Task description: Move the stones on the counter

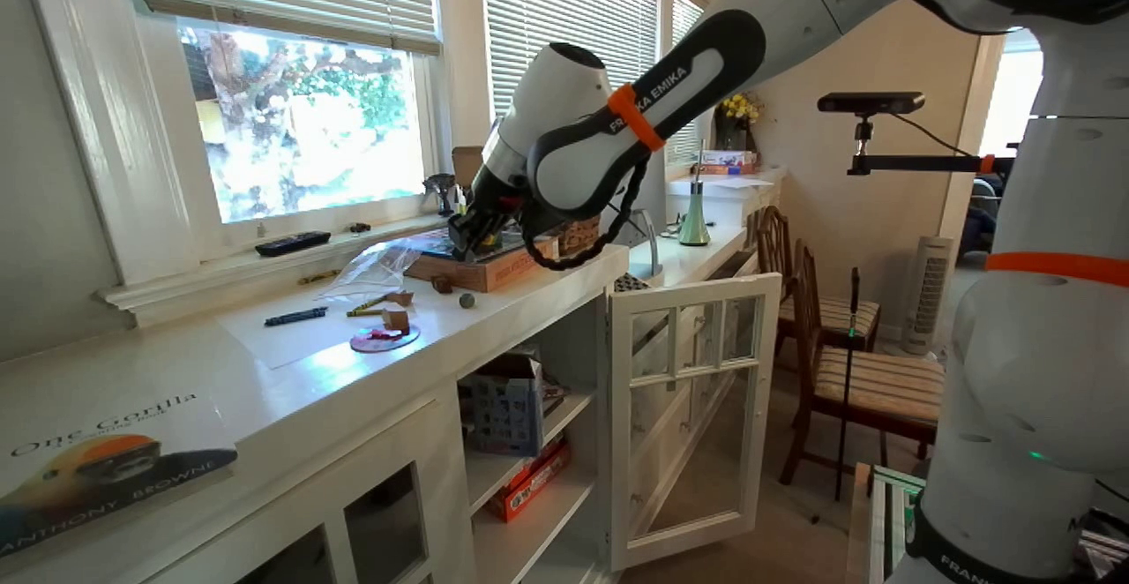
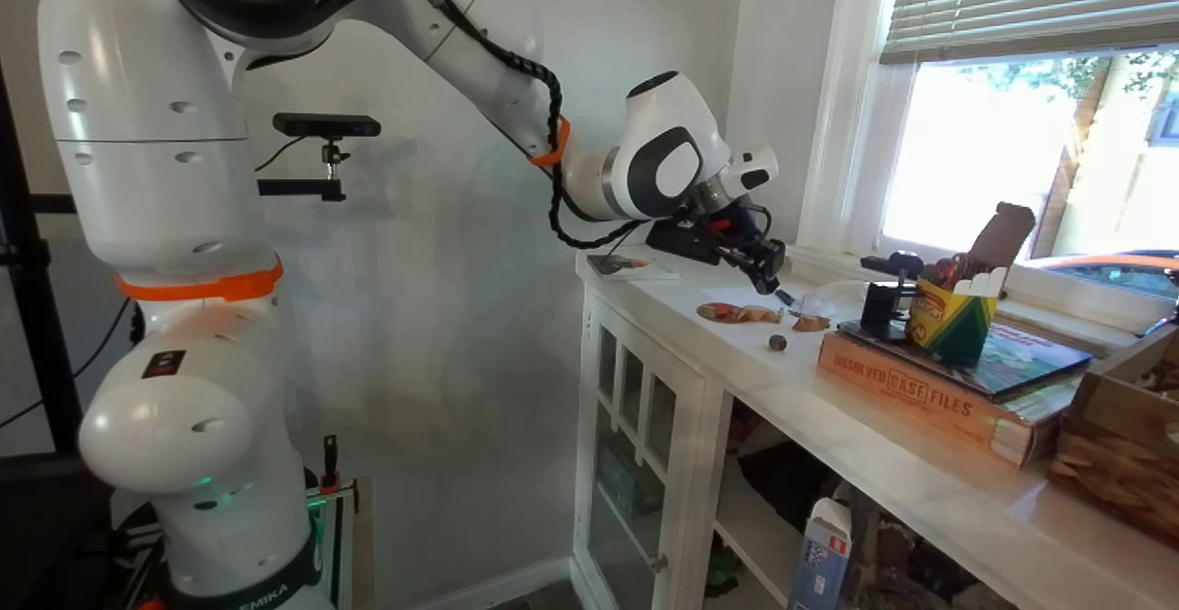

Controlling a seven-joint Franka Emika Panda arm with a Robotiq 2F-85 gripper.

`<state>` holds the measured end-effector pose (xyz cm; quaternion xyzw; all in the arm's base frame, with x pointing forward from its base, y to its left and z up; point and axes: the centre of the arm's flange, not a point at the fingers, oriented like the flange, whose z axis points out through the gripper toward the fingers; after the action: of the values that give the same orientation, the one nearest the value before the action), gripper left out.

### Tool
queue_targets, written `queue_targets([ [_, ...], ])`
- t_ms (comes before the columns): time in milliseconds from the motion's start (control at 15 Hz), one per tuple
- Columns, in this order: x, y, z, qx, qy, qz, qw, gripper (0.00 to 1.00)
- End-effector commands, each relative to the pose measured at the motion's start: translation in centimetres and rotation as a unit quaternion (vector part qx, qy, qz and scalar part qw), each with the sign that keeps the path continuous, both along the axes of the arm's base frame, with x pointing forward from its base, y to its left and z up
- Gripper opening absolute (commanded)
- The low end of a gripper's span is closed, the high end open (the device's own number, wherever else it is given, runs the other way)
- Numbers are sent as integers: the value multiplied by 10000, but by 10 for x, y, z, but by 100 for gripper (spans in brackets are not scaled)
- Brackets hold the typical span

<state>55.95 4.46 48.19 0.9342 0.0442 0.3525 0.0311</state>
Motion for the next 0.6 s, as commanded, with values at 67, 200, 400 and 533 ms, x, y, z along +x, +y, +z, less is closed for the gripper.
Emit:
queue_targets([
  [67,-5,-1,-9,113,-89,-85,9999,6],
  [200,5,5,-15,130,-96,-87,9998,6],
  [400,9,9,-26,235,-83,-50,9997,6],
  [533,12,13,-36,290,-16,-13,9996,6],
])
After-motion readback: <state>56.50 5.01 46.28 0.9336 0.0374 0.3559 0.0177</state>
